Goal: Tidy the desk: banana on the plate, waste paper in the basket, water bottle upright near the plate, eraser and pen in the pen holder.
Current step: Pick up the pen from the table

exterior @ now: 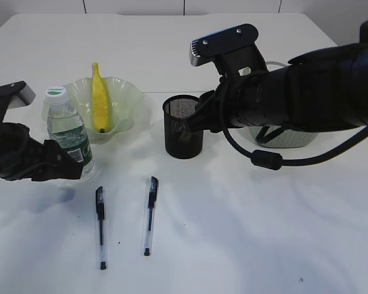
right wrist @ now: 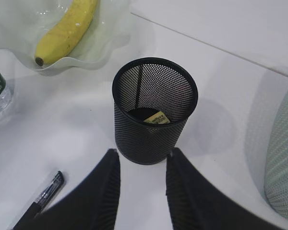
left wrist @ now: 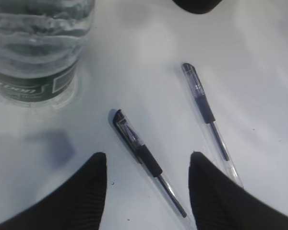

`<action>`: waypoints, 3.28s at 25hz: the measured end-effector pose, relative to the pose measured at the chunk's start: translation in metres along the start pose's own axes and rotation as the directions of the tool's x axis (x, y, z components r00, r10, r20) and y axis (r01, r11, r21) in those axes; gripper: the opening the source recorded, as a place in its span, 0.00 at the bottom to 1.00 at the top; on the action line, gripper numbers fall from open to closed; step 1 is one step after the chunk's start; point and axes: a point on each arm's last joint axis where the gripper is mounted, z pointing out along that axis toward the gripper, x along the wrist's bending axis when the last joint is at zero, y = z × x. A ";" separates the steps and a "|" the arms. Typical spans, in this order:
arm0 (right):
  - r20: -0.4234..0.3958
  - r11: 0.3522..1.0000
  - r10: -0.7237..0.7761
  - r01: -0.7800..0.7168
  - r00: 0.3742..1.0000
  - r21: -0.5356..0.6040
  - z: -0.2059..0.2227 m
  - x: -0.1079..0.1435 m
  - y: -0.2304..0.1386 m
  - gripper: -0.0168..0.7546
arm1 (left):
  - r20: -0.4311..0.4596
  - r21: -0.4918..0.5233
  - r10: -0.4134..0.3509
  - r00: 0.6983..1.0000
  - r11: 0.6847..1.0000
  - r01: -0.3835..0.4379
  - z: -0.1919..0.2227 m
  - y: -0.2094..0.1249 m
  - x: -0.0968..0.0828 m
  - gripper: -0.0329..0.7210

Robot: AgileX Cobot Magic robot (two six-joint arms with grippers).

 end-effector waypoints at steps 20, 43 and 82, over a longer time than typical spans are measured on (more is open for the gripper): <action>0.000 1.000 0.000 0.000 1.000 0.000 0.000 0.000 0.000 0.34 | -0.036 0.120 0.104 0.994 0.988 -0.099 0.041 -0.018 -0.017 0.56; 0.000 1.000 -0.006 0.006 1.000 0.000 0.000 0.000 0.000 0.34 | -0.122 0.063 0.194 0.973 0.980 -0.187 0.049 -0.015 -0.030 0.55; 0.000 1.000 -0.016 0.016 1.000 0.000 0.000 0.000 0.000 0.34 | -0.202 0.039 0.157 0.967 0.988 -0.152 0.058 -0.015 -0.019 0.55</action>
